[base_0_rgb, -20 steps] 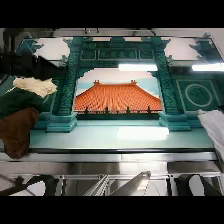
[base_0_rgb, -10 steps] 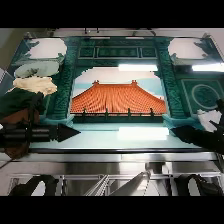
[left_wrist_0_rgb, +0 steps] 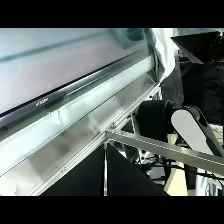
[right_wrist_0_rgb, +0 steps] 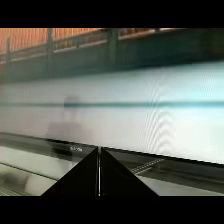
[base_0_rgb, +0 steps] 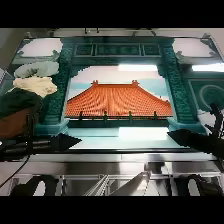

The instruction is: Fold the shirts.

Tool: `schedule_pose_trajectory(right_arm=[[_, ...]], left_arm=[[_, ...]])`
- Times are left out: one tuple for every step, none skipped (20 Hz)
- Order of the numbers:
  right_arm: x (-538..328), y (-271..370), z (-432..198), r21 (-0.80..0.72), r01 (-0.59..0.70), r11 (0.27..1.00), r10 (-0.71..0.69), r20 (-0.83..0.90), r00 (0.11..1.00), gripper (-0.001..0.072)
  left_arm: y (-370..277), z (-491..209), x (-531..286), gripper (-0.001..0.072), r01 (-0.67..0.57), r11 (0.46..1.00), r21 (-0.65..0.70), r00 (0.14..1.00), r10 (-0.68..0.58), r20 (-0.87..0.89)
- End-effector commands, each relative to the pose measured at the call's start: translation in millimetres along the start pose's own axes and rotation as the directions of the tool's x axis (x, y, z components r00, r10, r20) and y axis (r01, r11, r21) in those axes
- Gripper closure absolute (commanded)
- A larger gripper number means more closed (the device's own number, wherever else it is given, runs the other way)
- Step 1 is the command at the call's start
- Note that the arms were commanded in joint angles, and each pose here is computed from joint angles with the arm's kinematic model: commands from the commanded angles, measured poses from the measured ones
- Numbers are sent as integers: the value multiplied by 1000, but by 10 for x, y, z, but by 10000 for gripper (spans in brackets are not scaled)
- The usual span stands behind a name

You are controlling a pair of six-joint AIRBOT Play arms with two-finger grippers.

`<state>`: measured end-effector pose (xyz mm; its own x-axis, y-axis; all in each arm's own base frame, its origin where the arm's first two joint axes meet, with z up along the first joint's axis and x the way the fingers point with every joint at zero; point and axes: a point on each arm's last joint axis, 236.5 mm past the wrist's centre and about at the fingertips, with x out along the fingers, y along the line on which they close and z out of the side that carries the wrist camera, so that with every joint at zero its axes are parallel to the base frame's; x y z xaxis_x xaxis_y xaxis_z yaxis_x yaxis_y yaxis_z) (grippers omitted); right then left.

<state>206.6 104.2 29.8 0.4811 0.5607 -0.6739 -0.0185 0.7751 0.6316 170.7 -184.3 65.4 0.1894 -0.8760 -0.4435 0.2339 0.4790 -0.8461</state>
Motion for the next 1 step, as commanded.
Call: schedule_pose_trajectory(right_arm=[[1, 8, -6, 2, -3, 1000, 3, -2, 1000, 694]], left_arm=[[4, -21, 7, 685, 4, 1000, -17, 1000, -4, -9]])
